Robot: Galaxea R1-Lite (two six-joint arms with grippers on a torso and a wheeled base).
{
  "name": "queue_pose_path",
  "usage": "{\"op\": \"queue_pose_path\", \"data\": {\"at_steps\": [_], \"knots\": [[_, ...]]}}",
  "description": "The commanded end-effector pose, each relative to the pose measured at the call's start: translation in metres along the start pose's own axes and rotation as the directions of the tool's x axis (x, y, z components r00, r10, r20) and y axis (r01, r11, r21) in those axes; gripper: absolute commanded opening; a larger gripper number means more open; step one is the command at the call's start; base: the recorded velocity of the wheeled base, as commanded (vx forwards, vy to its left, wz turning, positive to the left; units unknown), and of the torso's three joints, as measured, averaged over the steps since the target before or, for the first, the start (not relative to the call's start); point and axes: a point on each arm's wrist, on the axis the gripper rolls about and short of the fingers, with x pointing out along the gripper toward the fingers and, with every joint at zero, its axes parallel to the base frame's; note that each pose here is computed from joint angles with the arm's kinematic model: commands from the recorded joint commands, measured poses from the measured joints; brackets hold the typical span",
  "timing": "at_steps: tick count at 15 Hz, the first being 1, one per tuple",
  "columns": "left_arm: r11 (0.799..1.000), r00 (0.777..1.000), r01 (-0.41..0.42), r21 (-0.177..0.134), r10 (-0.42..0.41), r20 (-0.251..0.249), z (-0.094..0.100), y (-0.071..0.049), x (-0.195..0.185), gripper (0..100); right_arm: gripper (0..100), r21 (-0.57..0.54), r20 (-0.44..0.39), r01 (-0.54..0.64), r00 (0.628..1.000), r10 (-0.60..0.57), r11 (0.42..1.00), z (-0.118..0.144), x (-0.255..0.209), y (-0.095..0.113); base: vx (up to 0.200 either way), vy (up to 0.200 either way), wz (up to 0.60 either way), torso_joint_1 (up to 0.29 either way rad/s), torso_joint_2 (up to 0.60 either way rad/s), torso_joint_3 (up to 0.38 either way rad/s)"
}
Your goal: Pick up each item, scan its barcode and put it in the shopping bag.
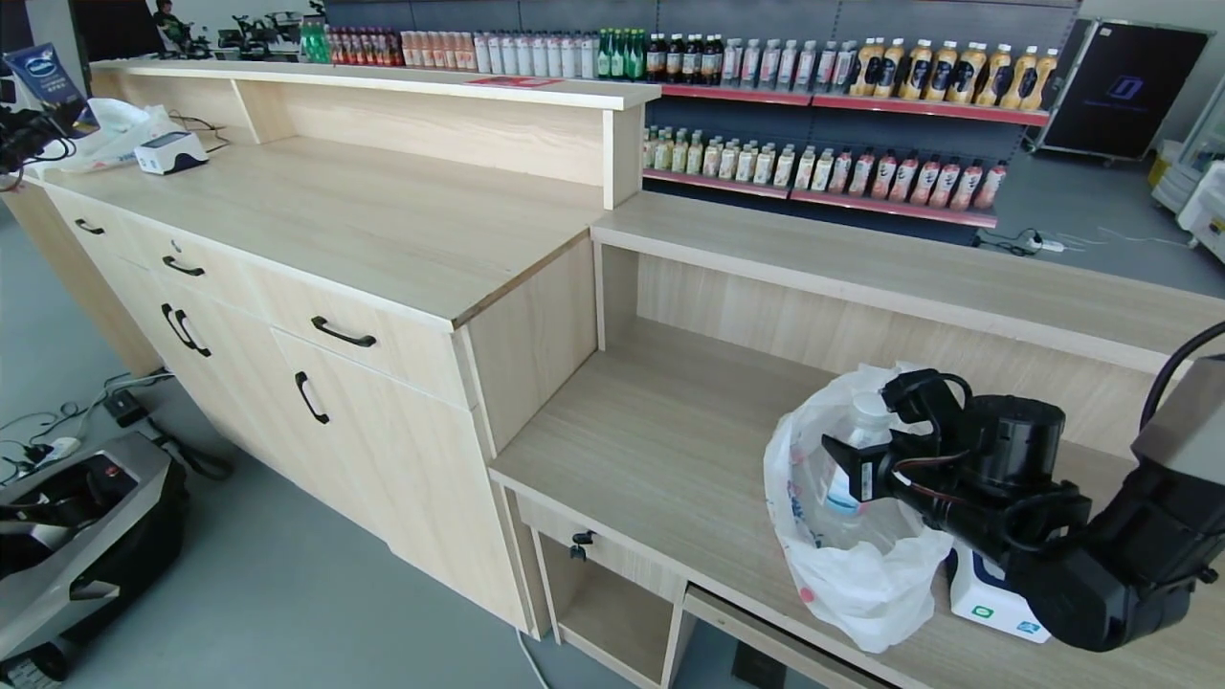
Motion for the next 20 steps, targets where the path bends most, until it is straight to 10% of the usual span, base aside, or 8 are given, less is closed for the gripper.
{"op": "queue_pose_path", "data": {"at_steps": [1, 20], "knots": [[1.0, 1.0, 0.001, 0.0, -0.001, -0.001, 0.0, 0.0, 0.0, 100, 0, -0.001, -0.022, -0.005, 1.0, 0.005, 1.0, -0.01, 0.004, 0.002, 0.0, 0.0, 0.0, 0.0, 0.0, 0.0], [1.0, 1.0, 0.001, 0.0, -0.001, -0.001, 0.0, 0.0, 0.0, 100, 0, -0.002, -0.057, -0.019, 0.998, 0.019, 1.0, -0.021, 0.0, 0.002, 0.0, 0.0, 0.0, 0.0, 0.0, 0.0]]}}
